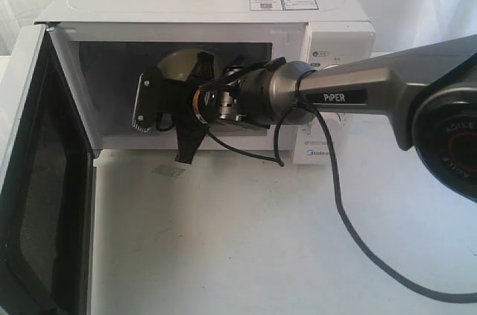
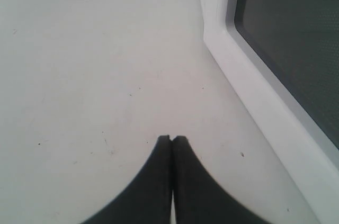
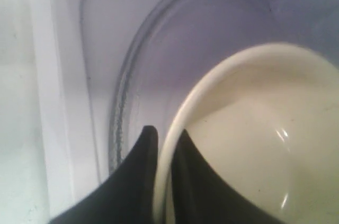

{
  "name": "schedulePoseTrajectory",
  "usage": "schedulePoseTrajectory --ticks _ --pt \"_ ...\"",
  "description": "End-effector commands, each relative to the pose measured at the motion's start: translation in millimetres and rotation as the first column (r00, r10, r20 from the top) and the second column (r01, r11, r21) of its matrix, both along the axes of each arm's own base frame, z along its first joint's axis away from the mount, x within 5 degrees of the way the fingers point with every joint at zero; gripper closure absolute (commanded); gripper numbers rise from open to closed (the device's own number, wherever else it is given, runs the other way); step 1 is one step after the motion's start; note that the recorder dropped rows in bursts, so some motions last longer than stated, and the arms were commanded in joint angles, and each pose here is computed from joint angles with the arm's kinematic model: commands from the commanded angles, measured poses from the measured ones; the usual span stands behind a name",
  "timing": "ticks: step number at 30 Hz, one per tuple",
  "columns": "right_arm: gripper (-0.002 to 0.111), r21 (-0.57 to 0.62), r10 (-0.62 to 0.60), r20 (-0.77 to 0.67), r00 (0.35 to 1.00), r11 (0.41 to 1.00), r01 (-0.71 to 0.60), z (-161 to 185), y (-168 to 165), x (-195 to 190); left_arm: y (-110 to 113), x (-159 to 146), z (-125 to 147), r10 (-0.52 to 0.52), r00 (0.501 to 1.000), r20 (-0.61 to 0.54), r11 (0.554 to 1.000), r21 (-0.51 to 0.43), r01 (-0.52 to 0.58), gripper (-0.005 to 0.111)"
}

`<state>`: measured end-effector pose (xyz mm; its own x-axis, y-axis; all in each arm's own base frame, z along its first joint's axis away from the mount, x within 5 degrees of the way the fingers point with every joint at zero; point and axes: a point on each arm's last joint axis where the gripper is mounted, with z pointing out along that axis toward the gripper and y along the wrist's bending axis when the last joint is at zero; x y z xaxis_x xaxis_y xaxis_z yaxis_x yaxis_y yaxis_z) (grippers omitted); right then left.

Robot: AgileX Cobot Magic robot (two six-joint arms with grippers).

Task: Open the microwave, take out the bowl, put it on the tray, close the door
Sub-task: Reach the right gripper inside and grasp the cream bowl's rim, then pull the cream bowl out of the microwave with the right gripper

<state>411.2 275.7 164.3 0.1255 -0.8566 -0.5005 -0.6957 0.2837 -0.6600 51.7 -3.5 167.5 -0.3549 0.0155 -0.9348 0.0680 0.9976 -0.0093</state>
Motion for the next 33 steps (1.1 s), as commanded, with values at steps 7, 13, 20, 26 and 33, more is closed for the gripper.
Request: schedulePoseTrajectory --ticks 7,13,20,26,33 --pt "0.108 0.065 -0.078 -0.033 0.996 0.995 0.08 22.2 5.1 -9.4 -0.1 -0.2 -1.1 0.001 1.0 0.0 1.0 -0.007 -0.001 0.107" --pt "0.108 0.127 -0.149 -0.122 0.981 0.978 0.165 45.8 20.0 -33.8 -0.1 -0.2 -1.1 0.001 1.0 0.0 1.0 -0.007 -0.001 0.107" --pt "0.108 0.019 -0.193 -0.178 0.965 0.98 0.2 63.3 32.6 -68.3 -0.1 -0.2 -1.1 0.001 1.0 0.0 1.0 -0.007 -0.001 0.107" --pt "0.108 -0.097 -0.181 -0.308 0.934 0.983 0.158 67.6 42.0 -103.7 -0.1 -0.2 -1.1 0.001 1.0 0.0 1.0 -0.007 -0.001 0.107" --pt "0.108 -0.202 -0.198 -0.456 0.868 0.972 0.116 74.3 39.8 -134.2 -0.1 -0.2 -1.1 0.001 1.0 0.0 1.0 -0.007 -0.001 0.107"
